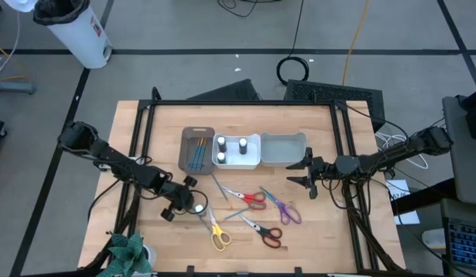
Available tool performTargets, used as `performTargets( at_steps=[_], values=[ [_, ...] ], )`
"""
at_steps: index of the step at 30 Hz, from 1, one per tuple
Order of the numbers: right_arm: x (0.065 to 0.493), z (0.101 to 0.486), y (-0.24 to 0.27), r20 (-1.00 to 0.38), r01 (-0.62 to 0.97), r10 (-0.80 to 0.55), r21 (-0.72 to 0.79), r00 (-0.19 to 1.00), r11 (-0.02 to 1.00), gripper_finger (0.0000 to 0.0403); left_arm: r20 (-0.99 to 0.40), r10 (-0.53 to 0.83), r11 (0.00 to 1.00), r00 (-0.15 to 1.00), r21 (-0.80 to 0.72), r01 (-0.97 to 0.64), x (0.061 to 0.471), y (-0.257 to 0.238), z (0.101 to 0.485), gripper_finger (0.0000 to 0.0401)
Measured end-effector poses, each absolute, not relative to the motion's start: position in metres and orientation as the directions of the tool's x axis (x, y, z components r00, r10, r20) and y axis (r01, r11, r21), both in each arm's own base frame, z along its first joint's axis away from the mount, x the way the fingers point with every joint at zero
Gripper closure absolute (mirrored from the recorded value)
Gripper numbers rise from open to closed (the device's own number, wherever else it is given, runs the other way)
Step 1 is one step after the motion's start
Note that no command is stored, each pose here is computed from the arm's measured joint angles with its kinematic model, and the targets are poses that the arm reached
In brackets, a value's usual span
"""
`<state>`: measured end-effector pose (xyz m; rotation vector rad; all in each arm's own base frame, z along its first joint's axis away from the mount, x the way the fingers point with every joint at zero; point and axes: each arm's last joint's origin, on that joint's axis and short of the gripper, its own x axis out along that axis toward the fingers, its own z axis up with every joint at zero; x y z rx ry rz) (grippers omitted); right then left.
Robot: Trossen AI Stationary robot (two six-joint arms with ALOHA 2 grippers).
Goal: Pick & Place Paint Supplies
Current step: Put the blue paint brush into the black bin
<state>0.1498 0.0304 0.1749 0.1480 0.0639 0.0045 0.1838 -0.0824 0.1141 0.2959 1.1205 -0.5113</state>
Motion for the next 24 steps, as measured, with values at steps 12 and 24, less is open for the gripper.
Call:
performTargets(
  at_steps=[12, 24],
  values=[
    [0.150, 0.175, 0.030, -0.063, 0.000, 0.009, 0.148, 0.998, 0.989, 0.0232, -0.911, -0.264, 0.821, 0.316, -0.040, 0.570, 0.181, -0.086, 0.114, 0.0398],
    [0.150, 0.175, 0.030, -0.063, 0.000, 0.009, 0.147, 0.998, 0.989, 0.0232, -0.880, -0.326, 0.792, 0.346, -0.054, 0.608, 0.173, -0.097, 0.133, 0.0400]
  ],
)
